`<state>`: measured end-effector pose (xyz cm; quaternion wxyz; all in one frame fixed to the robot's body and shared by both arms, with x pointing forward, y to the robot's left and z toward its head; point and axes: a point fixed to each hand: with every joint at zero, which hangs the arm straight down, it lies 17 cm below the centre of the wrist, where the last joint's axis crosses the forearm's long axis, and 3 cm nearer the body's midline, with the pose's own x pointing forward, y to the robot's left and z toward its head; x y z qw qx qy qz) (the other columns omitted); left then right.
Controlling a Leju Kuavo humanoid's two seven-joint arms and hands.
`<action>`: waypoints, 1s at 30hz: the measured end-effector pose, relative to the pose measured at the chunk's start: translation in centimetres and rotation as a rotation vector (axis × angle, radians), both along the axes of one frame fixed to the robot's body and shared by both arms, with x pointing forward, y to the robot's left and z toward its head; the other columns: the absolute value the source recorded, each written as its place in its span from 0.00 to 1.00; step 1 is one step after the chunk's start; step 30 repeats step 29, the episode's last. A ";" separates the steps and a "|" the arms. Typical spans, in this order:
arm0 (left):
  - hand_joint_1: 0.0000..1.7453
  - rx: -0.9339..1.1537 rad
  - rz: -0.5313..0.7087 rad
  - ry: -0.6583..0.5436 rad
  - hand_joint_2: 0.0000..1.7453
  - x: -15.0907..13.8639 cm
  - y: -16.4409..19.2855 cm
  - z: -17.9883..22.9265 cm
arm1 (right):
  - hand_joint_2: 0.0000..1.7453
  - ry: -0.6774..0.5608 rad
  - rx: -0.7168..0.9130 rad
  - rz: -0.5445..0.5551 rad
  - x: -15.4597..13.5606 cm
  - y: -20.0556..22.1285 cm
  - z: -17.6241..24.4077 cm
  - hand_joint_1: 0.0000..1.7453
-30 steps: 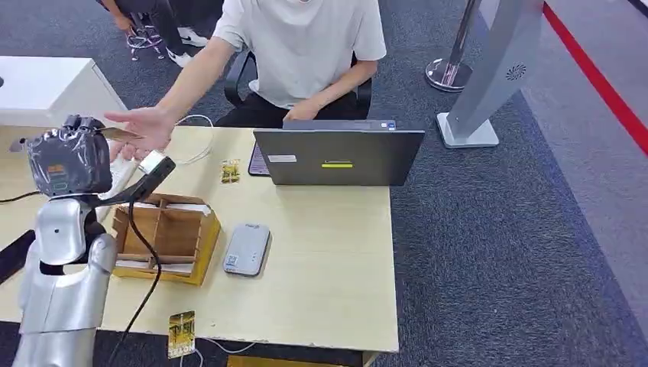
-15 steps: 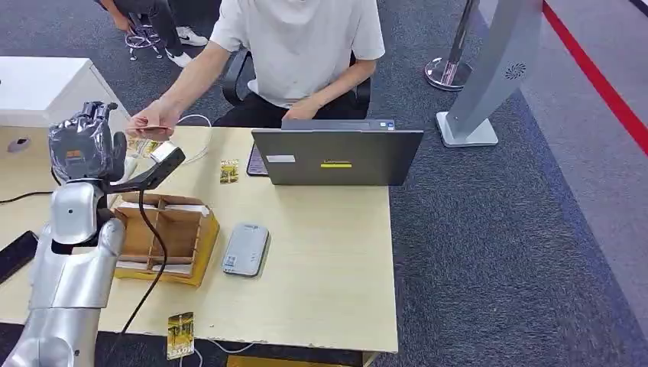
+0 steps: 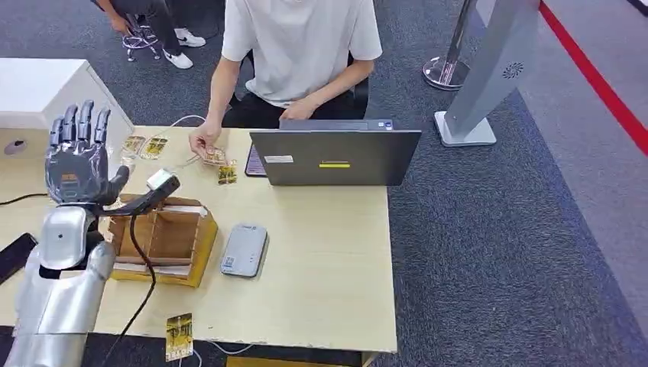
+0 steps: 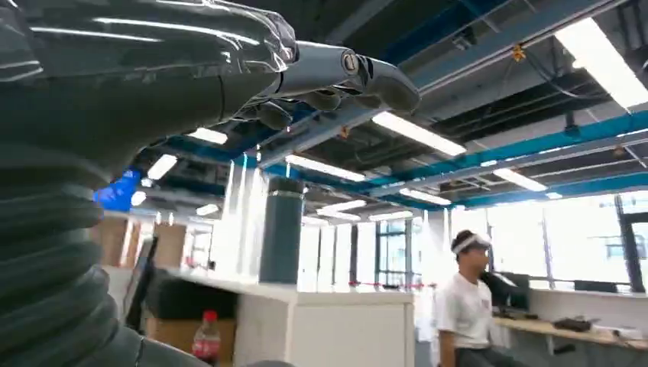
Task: Pass the card to the sensor for recognition and then transmit it.
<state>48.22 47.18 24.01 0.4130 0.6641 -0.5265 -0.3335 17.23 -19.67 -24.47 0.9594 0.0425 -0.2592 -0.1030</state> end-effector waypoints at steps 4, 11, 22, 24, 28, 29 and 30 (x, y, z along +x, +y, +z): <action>0.00 -0.297 -0.068 -0.086 1.00 -7.1 5.3 -1.4 | 0.00 0.022 -0.004 -0.059 -1.8 -0.9 -0.5 0.00; 0.00 -0.592 0.047 -0.279 1.00 -18.9 19.5 0.8 | 0.00 0.082 -0.039 -0.109 -3.8 -2.8 -1.4 0.00; 0.00 -1.112 0.511 -0.950 0.00 -39.5 37.1 -9.5 | 0.00 0.263 -0.115 -0.166 -7.0 -5.6 -2.9 0.00; 0.00 -1.160 0.582 -0.961 0.00 -41.1 36.9 -12.7 | 0.00 0.271 -0.118 -0.172 -7.1 -5.8 -2.9 0.00; 0.00 -1.339 0.787 -0.981 0.00 -43.9 35.4 -20.5 | 0.00 0.315 -0.130 -0.187 -7.8 -6.2 -3.1 0.00; 0.00 -1.427 0.860 -0.978 0.00 -44.5 33.8 -23.9 | 0.00 0.332 -0.134 -0.187 -8.2 -6.2 -3.2 0.00; 0.00 -1.427 0.860 -0.978 0.00 -44.5 33.8 -23.9 | 0.00 0.332 -0.134 -0.187 -8.2 -6.2 -3.2 0.00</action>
